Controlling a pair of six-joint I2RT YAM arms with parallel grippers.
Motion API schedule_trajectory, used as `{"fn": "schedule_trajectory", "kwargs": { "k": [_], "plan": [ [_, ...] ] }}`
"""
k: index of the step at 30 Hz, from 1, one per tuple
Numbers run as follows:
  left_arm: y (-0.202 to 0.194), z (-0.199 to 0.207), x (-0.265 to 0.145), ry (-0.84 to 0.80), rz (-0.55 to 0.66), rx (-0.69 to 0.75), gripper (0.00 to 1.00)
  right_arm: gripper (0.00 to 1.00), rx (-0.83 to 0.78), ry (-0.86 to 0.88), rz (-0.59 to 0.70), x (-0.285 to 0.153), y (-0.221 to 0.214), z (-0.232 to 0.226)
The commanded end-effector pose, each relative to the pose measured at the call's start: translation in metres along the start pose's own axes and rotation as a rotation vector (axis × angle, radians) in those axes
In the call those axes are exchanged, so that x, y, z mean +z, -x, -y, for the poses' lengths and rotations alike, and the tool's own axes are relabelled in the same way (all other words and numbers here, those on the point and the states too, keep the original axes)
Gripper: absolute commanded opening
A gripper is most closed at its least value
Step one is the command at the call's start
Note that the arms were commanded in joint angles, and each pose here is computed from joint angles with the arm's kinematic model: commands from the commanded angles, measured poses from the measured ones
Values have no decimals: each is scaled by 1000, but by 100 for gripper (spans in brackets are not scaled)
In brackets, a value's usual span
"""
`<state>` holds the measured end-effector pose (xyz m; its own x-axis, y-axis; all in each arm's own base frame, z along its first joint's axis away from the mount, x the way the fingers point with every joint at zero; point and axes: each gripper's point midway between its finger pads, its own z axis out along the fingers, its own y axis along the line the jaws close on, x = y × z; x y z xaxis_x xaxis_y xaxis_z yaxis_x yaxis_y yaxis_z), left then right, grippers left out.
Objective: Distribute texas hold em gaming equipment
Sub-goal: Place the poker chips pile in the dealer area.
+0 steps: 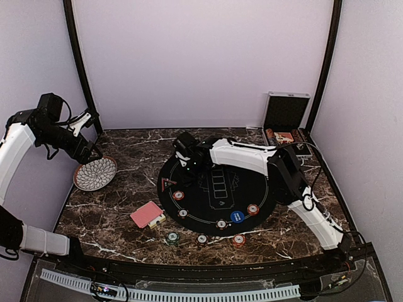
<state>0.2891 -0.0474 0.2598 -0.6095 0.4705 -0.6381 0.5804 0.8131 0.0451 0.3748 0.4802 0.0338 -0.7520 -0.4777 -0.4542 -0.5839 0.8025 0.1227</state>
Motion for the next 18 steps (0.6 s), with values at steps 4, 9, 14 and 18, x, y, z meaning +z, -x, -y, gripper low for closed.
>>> {"fn": "schedule_trajectory", "kwargs": {
  "k": [4,9,14,18],
  "plan": [
    [-1,4,-2,-5,8,16,99,28,34,32,4,10,3,-3],
    [0,4,-4,-4,10,15,99,49,35,38,-2,10,1,-4],
    [1,4,-5,-2,11,15,99,63,21,40,19,-5,10,-5],
    [1,5,-6,-6,15,12,99,62,12,28,48,-21,20,-3]
  ]
}}
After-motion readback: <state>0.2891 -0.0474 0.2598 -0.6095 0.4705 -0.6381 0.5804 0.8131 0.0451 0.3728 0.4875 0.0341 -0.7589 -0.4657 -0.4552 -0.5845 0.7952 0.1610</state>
